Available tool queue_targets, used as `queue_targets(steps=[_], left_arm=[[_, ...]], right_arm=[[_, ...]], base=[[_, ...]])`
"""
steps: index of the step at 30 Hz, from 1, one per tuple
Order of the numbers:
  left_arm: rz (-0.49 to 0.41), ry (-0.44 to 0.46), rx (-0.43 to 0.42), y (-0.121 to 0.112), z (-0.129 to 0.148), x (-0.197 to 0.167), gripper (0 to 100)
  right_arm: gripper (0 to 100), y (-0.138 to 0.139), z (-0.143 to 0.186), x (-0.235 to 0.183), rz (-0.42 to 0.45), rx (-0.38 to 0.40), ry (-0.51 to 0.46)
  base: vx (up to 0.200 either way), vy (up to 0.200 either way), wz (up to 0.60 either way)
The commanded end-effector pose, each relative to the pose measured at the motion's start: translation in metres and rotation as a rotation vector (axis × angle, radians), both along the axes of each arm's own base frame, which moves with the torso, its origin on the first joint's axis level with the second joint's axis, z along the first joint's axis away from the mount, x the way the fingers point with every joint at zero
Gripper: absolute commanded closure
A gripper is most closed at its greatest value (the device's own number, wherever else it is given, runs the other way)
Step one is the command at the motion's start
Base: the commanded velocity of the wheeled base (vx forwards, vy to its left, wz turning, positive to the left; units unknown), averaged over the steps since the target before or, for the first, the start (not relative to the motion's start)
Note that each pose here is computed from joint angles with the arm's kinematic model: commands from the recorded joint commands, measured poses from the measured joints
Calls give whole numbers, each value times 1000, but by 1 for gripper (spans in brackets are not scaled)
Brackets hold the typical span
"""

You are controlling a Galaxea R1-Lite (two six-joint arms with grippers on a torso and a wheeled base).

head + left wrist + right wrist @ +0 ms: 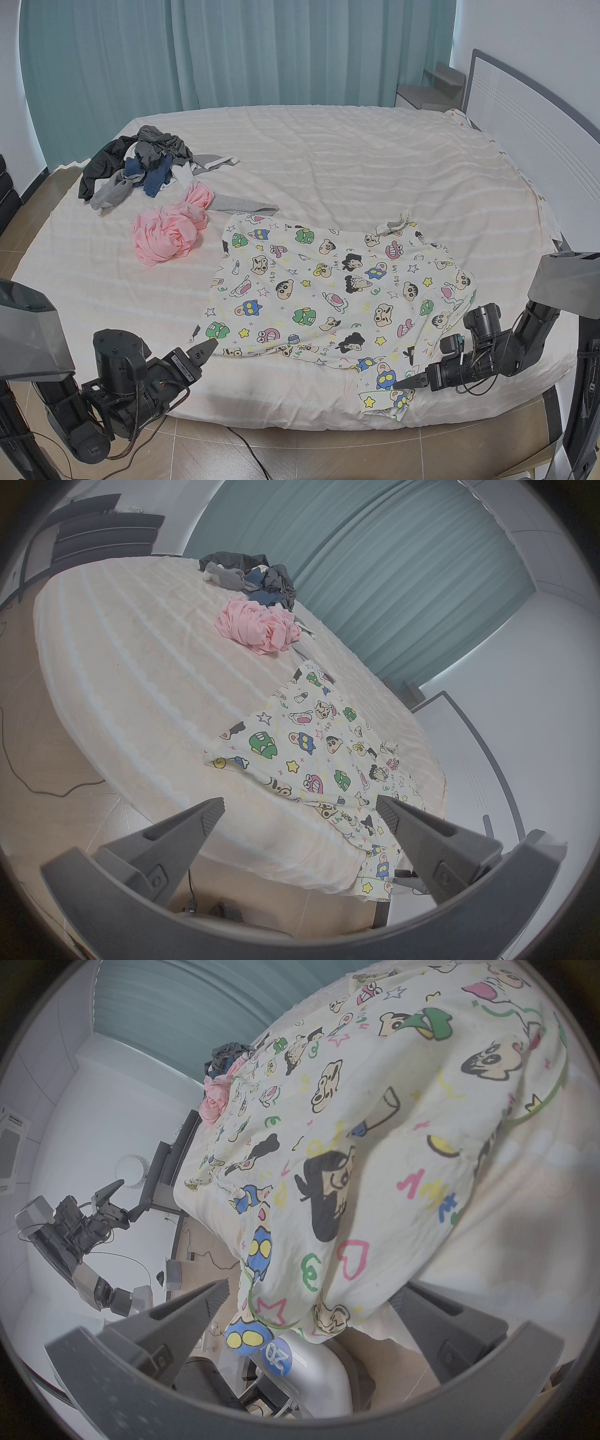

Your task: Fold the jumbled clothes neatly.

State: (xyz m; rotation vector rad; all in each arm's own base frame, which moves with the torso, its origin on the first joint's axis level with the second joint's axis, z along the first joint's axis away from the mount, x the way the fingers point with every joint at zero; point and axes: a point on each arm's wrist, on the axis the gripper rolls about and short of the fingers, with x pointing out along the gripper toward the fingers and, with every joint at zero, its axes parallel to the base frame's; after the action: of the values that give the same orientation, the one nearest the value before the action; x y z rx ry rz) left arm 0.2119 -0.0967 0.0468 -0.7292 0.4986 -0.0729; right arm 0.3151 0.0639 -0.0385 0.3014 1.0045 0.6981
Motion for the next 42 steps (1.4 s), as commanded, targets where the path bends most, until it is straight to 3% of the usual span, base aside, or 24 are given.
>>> queue_targets(steps=[1,12,13,33,42], left_arm=[[0,11,5,0,-2,-1,0],[3,8,7,1,-2,-1,0],[3,10,8,1,-2,-1,0],[4,15,12,1,-4,0,0],[-9,53,30,1,-11,-4,0]], right_arm=[[0,6,-3,-3,19,-4,12],[0,5,-2,-5,4,-23,12],[100,5,-3,-5,6,-23,15],[100,-1,15,-23,-21,-21,26],[100,-19,25,-39,-73,-24,39]], base=[[0,0,0],[0,0,0],[0,0,0],[0,0,0],[0,0,0]])
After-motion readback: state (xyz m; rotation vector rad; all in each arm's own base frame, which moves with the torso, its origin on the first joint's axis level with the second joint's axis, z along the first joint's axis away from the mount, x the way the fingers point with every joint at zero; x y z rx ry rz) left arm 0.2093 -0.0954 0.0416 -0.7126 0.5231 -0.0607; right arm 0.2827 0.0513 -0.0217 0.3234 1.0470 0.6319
